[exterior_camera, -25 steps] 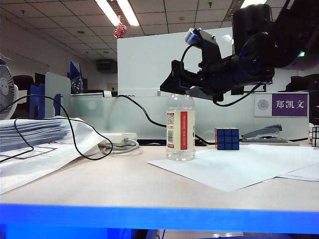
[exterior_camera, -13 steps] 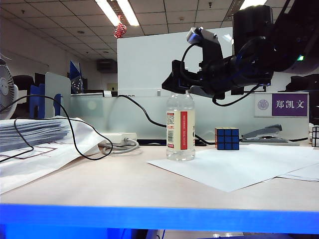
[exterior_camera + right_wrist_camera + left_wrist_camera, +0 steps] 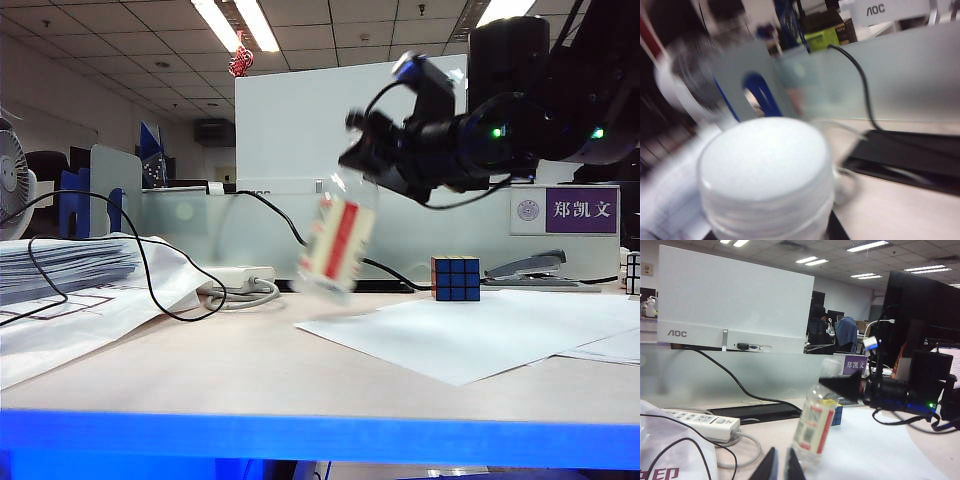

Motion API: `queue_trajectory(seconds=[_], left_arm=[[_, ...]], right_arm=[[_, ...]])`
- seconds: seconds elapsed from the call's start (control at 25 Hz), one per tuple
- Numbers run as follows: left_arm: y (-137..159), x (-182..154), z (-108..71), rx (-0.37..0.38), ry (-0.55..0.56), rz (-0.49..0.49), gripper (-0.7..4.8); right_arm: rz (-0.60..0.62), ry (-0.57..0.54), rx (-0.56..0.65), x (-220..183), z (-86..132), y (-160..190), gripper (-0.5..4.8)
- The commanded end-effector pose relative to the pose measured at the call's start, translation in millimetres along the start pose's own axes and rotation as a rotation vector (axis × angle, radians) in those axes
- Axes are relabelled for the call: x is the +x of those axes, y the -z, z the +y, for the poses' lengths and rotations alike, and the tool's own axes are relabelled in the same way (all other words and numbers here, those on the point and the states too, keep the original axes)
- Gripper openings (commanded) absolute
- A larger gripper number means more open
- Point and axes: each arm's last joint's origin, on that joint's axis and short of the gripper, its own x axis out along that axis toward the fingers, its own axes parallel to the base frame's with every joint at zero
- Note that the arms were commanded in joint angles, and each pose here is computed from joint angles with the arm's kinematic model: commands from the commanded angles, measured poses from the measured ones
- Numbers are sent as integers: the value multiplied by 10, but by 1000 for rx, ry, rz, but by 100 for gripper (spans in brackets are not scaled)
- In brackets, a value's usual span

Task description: Flip the plastic bottle upside down.

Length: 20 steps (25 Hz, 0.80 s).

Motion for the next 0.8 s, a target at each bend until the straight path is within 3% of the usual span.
queue_trajectory(seconds=[0.04,0.08,0.16,0.2,0.32,0.52,0.68,0.8], left_arm=[[-12,-1,-2,7,1,-8,35],[-9,-1,-3,10,4,-5,34],[-15,-1,-4,28,5,-11,34],[-17,-1,-5,29,7,-13,34],[-32,-2,-27,40,68,-17,34],[-91,-17,-105,95,284,-37,34],[-151,-30,-137,144,336,-87,35],[-233,-49,-168,212,351,-166,35]], right_arm=[[-85,-89,453,89,87,-240,-8],[-63,-128,648,121,119,-279,-8],[-36,-168,838,126,138,-294,-8],[-23,-176,869,125,140,-290,-8],[173,-225,1217,122,163,-230,-8],[366,-473,1379,127,551,-245,-8],[435,-659,1459,92,906,-273,-8],[382,-657,1545,45,1297,-352,-8]])
